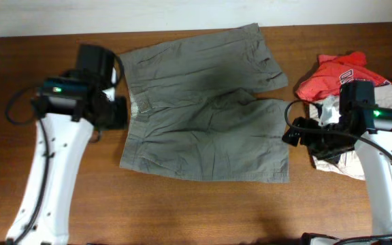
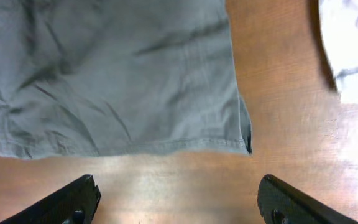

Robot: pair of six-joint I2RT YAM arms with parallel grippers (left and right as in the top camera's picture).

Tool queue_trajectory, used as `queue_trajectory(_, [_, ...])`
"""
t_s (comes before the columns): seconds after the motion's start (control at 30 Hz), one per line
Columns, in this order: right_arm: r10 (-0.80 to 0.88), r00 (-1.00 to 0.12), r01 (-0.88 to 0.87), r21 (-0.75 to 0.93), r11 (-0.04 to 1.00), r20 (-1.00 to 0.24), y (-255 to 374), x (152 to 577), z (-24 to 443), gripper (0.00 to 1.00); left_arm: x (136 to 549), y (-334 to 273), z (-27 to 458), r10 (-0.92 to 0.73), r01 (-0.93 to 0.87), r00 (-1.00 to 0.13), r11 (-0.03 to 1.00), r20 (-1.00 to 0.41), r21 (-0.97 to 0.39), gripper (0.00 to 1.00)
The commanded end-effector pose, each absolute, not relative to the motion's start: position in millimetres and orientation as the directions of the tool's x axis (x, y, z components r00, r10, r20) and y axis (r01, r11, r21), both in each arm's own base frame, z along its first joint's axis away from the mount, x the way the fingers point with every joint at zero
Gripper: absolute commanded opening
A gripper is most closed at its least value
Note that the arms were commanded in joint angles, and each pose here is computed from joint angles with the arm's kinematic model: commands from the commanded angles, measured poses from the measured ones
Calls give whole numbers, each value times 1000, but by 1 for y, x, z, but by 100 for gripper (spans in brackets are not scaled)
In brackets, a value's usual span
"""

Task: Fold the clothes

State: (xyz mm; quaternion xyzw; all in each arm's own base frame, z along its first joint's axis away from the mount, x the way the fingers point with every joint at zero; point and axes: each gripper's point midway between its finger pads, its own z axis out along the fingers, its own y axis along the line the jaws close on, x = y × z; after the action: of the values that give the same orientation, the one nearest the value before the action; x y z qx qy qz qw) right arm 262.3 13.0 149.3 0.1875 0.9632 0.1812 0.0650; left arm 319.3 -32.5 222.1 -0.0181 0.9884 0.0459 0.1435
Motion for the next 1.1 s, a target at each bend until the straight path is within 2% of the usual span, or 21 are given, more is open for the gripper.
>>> queue_trajectory(0.0, [411, -911, 393, 347, 851, 25, 16, 246, 129, 87, 295, -34, 167, -81, -91, -988, 993, -135, 70, 53])
queue_trajectory(0.13, [408, -911, 406, 319, 857, 63, 15, 235, 115, 87, 276, -38, 126, -95, -97, -994, 994, -51, 47, 53])
queue_trajectory(0.3, [409, -907, 418, 307, 855, 97, 16, 225, 103, 87, 260, -39, 97, -117, -117, -993, 992, 3, 39, 53])
queue_trajectory(0.5, [474, -865, 501, 315, 806, 163, 23, 213, 79, 92, 255, -37, 65, -215, -215, -977, 976, -6, 44, 55])
queue_trajectory(0.63, [469, -863, 503, 404, 764, 188, 39, 214, 68, 91, 255, -37, 53, -274, -274, -962, 962, -12, 11, 57])
queue_trajectory(0.67, [468, -864, 501, 405, 765, 184, 39, 215, 67, 87, 256, -36, 53, -288, -288, -958, 958, -10, 0, 57])
queue_trajectory(0.73, [405, -906, 418, 425, 803, 126, 39, 220, 69, 77, 258, -29, 57, -305, -305, -952, 952, -26, -9, 56])
queue_trajectory(0.77, [377, -921, 382, 432, 817, 99, 38, 223, 70, 76, 261, -25, 60, -298, -298, -953, 954, -44, -15, 56])
queue_trajectory(0.83, [341, -939, 326, 442, 836, 47, 37, 229, 76, 76, 268, -19, 70, -248, -246, -963, 969, -101, -31, 56])
queue_trajectory(0.93, [298, -953, 253, 401, 880, -52, 27, 239, 89, 82, 275, -17, 89, -121, -117, -974, 993, -192, -33, 56])
queue_trajectory(1.07, [164, -958, 113, 217, 970, -235, 11, 253, 118, 82, 278, -26, 122, 70, 78, -944, 997, -323, -10, 59])
